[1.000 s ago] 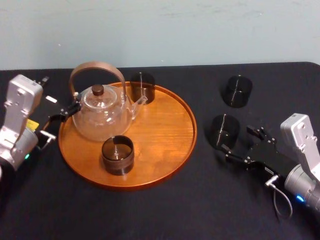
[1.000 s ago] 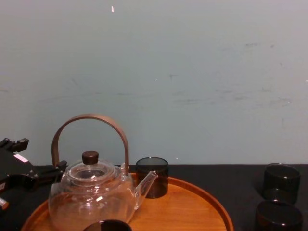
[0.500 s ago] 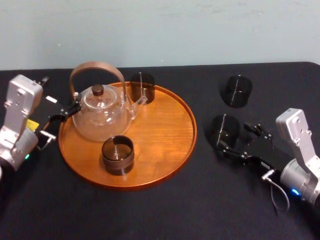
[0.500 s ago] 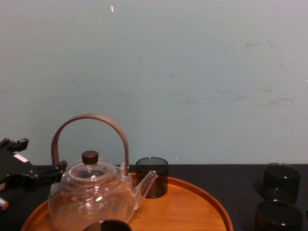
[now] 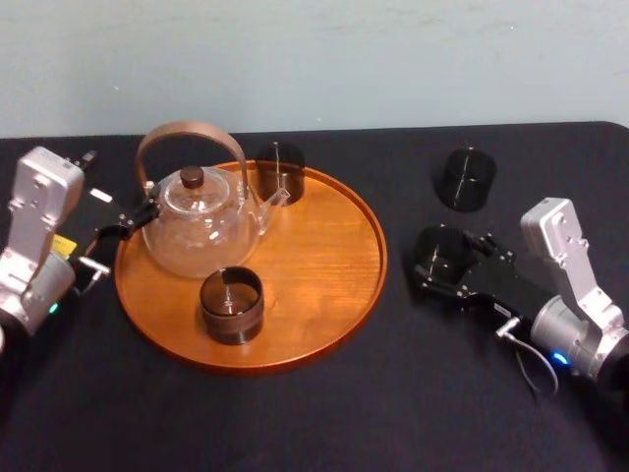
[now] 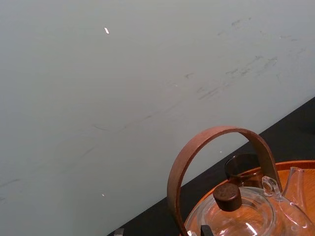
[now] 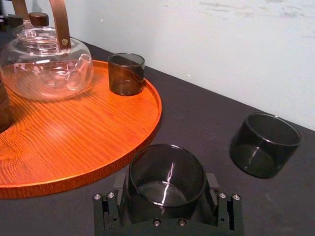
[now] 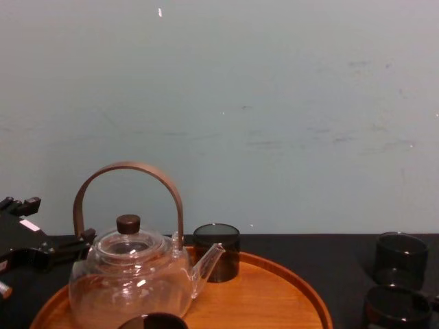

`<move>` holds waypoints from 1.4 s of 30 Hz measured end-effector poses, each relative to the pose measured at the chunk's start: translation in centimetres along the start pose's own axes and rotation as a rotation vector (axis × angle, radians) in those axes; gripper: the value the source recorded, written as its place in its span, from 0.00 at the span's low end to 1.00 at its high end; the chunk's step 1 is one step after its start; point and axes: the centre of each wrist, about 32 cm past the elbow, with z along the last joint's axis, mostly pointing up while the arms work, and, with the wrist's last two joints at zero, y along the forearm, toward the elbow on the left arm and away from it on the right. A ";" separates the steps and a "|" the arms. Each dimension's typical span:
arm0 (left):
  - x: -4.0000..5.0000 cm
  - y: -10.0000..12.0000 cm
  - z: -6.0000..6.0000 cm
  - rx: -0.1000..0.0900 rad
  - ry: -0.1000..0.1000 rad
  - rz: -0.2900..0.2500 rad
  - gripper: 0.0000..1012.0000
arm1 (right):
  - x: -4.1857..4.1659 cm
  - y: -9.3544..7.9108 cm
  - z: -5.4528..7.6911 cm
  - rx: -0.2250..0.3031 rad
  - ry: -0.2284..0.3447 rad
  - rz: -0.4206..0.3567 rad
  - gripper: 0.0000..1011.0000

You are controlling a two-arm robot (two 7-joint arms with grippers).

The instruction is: Pick up the glass from the table and place it on the tray.

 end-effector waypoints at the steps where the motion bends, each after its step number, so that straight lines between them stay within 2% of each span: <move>1: 0.00 0.0 0.0 0.000 0.000 0.000 1.00 | 0.05 0.1 0.0 0.000 0.002 0.002 0.99; 11: 0.00 0.0 0.0 0.000 0.000 0.000 1.00 | 0.51 1.8 -0.4 -0.008 0.033 0.042 0.99; 22: 0.00 0.0 0.0 0.000 0.000 0.000 1.00 | 0.48 1.7 -0.3 -0.006 0.032 0.040 0.99; 26: 0.00 0.0 0.0 0.000 0.000 0.000 1.00 | 0.48 1.7 -0.3 -0.005 0.031 0.039 0.90; 39: 0.00 0.0 0.0 0.000 0.000 0.000 1.00 | 0.56 1.7 -0.2 -0.008 0.043 0.050 0.90; 42: 0.00 0.0 0.0 0.000 0.000 0.000 1.00 | 0.60 1.7 0.1 -0.006 0.041 0.058 0.90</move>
